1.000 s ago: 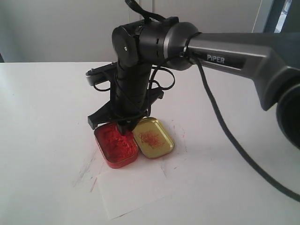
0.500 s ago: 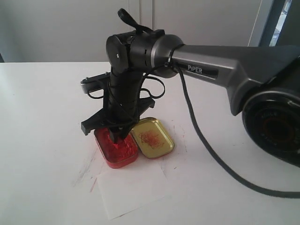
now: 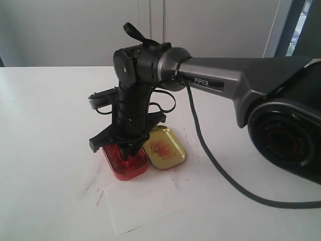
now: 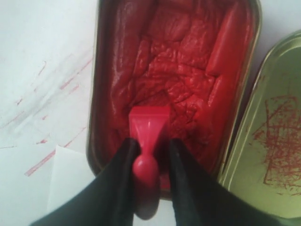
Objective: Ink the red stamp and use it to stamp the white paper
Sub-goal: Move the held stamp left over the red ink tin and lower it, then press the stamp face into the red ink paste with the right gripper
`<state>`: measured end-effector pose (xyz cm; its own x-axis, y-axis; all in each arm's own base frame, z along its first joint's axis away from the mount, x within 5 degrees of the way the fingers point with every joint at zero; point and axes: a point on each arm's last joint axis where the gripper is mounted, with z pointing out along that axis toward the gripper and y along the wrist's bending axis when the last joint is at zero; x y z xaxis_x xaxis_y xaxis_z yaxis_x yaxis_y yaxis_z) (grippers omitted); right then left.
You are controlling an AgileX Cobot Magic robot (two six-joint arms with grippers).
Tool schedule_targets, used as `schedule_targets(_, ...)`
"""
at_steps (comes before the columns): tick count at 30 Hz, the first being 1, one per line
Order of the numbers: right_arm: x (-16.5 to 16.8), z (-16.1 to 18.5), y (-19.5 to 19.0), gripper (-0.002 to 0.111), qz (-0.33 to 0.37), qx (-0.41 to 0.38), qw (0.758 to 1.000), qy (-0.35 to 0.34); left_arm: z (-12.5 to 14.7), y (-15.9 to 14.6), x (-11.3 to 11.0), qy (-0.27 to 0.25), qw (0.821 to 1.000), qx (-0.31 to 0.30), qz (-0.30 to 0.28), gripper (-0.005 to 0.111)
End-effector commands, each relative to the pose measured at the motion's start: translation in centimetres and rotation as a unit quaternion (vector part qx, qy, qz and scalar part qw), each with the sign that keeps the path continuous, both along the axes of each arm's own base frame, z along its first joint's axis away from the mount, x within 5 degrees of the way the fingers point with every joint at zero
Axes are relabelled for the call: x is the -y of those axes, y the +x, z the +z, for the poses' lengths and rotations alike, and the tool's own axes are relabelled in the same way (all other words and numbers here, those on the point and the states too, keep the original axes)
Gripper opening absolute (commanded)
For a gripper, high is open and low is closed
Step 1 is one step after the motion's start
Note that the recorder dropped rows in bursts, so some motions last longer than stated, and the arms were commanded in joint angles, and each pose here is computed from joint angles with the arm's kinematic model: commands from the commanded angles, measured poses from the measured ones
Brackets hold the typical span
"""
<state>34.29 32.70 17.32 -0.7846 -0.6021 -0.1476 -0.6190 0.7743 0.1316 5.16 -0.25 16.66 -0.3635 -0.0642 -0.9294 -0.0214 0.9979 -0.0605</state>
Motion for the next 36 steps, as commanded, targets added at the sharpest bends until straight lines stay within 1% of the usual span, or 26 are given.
schedule_targets(1, 0.0, 0.2, 0.1, 0.0, 0.008, 0.005, 1.0, 0.003, -0.1, 0.0, 0.0, -0.004, 1.0, -0.001, -0.001, 0.0)
schedule_targets(23, 0.1, 0.0, 0.3, 0.0, 0.014, 0.012, 1.0, -0.004, -0.1, 0.0, 0.0, -0.004, 1.0, -0.001, -0.001, 0.0)
schedule_targets(31, 0.0, -1.8, 0.4, 0.0, 0.015, 0.0, 1.0, -0.019, -0.1, 0.0, 0.0, -0.004, 1.0, -0.001, -0.001, 0.0)
schedule_targets(36, 0.0, -3.6, 0.5, 0.0, 0.017, -0.016, 0.999, -0.036, -0.1, 0.0, 0.0, -0.004, 1.0, -0.001, -0.001, 0.0)
